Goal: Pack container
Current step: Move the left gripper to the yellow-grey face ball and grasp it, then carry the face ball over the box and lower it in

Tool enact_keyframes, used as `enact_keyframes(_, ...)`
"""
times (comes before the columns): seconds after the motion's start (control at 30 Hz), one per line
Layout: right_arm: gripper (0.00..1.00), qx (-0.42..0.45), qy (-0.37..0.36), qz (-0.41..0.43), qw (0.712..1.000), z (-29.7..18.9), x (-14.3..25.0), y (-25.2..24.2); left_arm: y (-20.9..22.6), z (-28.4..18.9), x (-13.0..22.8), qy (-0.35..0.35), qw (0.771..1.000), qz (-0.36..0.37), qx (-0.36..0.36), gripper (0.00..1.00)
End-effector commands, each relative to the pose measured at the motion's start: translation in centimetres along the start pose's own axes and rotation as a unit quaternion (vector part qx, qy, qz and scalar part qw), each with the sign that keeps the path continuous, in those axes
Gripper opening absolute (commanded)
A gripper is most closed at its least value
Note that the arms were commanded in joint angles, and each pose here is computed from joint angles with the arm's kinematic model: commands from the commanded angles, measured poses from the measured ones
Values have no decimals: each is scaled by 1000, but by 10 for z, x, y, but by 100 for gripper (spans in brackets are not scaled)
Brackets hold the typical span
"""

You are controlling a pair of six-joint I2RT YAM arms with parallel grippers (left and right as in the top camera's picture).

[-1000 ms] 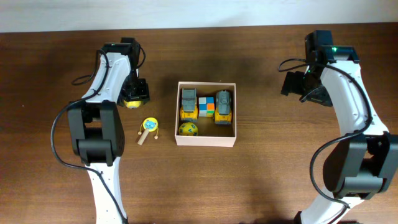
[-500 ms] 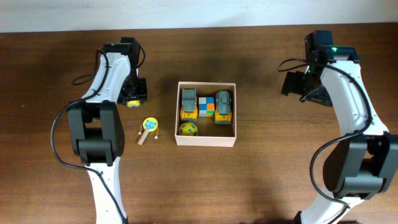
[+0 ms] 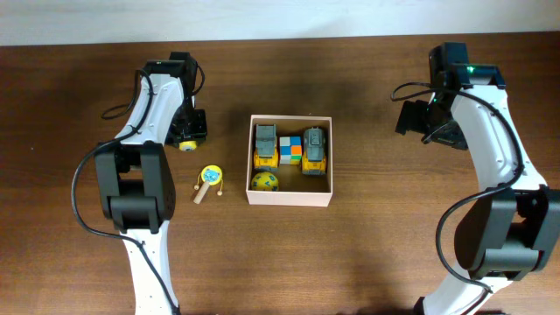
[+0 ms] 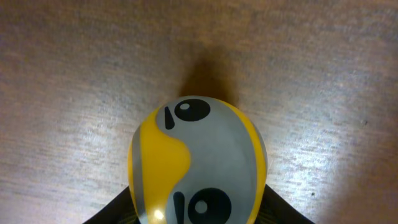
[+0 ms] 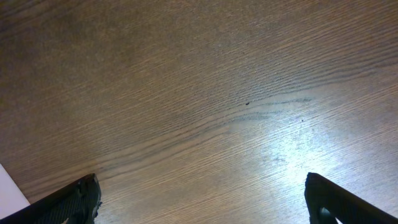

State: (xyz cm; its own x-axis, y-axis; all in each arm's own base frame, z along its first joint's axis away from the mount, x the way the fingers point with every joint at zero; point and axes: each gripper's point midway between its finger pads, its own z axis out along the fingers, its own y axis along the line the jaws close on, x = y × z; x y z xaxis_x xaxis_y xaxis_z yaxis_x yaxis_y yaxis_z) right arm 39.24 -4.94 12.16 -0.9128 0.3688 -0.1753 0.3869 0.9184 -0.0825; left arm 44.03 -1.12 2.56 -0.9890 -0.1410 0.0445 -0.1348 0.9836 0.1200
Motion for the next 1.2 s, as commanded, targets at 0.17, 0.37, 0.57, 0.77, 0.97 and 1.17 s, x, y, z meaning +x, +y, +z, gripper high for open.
enact_keyframes(0.17,99,5,1,6,1000,2,0,-3,0,-32,-12,-23,1000,0,8,46)
enact_keyframes(0.37,99,5,1,6,1000,2,0,-3,-3,-61,-12,-32,999,10,11,46)
enact_keyframes(0.57,99,5,1,6,1000,2,0,-3,-19,-85,-7,-41,998,43,11,46)
enact_keyframes(0.77,99,5,1,6,1000,2,0,-3,-48,-113,-1,-65,993,97,15,46)
enact_keyframes(0.97,99,5,1,6,1000,2,0,-3,-88,-136,18,-79,980,184,16,46)
enact_keyframes(1.17,99,5,1,6,1000,2,0,-3,-125,-145,44,-74,958,278,15,46)
